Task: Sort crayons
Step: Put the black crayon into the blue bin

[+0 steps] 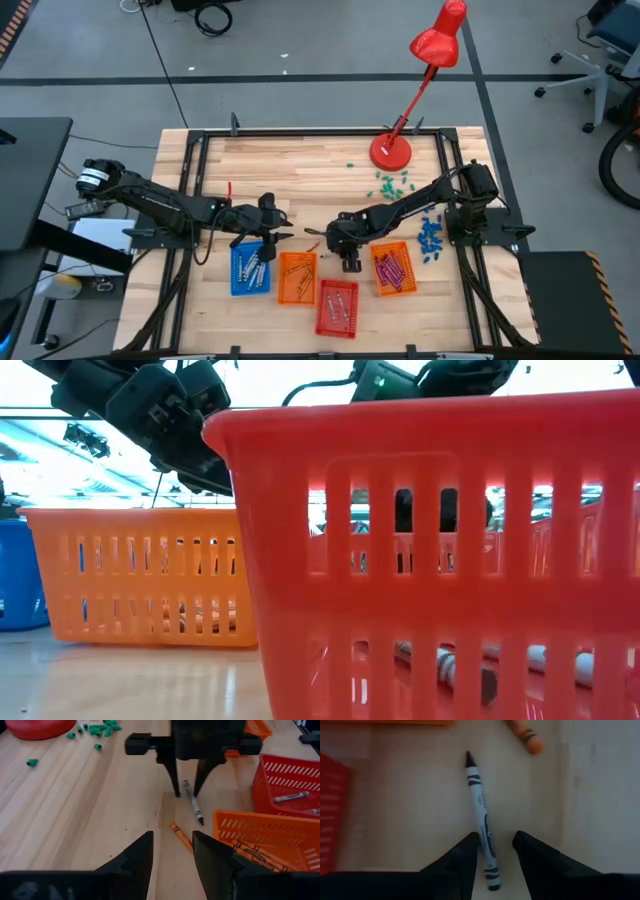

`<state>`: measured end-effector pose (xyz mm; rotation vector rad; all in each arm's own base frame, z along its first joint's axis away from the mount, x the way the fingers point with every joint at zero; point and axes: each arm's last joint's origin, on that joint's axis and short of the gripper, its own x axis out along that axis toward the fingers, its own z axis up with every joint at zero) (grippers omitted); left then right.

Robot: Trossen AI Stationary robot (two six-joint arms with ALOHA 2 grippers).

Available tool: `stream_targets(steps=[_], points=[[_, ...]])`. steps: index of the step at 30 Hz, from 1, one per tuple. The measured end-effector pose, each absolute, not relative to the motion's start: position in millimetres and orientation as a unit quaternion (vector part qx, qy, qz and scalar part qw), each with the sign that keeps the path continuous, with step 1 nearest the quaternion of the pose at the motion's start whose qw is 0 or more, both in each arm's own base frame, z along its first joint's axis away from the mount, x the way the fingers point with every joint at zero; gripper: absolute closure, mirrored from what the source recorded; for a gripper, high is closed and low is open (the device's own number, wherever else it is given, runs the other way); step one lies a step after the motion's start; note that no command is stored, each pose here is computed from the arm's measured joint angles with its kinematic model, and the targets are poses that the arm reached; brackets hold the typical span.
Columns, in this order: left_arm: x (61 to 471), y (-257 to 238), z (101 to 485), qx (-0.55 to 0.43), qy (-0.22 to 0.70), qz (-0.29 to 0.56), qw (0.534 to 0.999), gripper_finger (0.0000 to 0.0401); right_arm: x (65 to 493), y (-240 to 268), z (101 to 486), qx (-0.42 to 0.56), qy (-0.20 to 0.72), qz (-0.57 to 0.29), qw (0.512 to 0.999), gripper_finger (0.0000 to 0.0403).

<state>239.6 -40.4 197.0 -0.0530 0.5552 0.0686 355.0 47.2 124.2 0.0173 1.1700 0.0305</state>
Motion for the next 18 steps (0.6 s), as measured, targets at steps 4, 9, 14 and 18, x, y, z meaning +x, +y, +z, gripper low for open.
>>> stream_targets(steps=[4,9,14,18], points=[[239,-41,197,-0.027,0.276,0.033,0.96,0.0252,355,36,126,0.008,0.554,0.008,0.833,0.0256],[239,-41,196,-0.03,0.278,0.034,0.959,0.0252,354,37,126,-0.003,0.557,0.019,0.83,0.0265],[239,-41,196,-0.03,0.279,0.034,0.959,0.0252,353,45,125,-0.029,0.557,0.028,0.829,0.0301],[239,-41,196,-0.03,0.279,0.034,0.959,0.0252,353,45,125,-0.03,0.558,0.032,0.829,0.0343]])
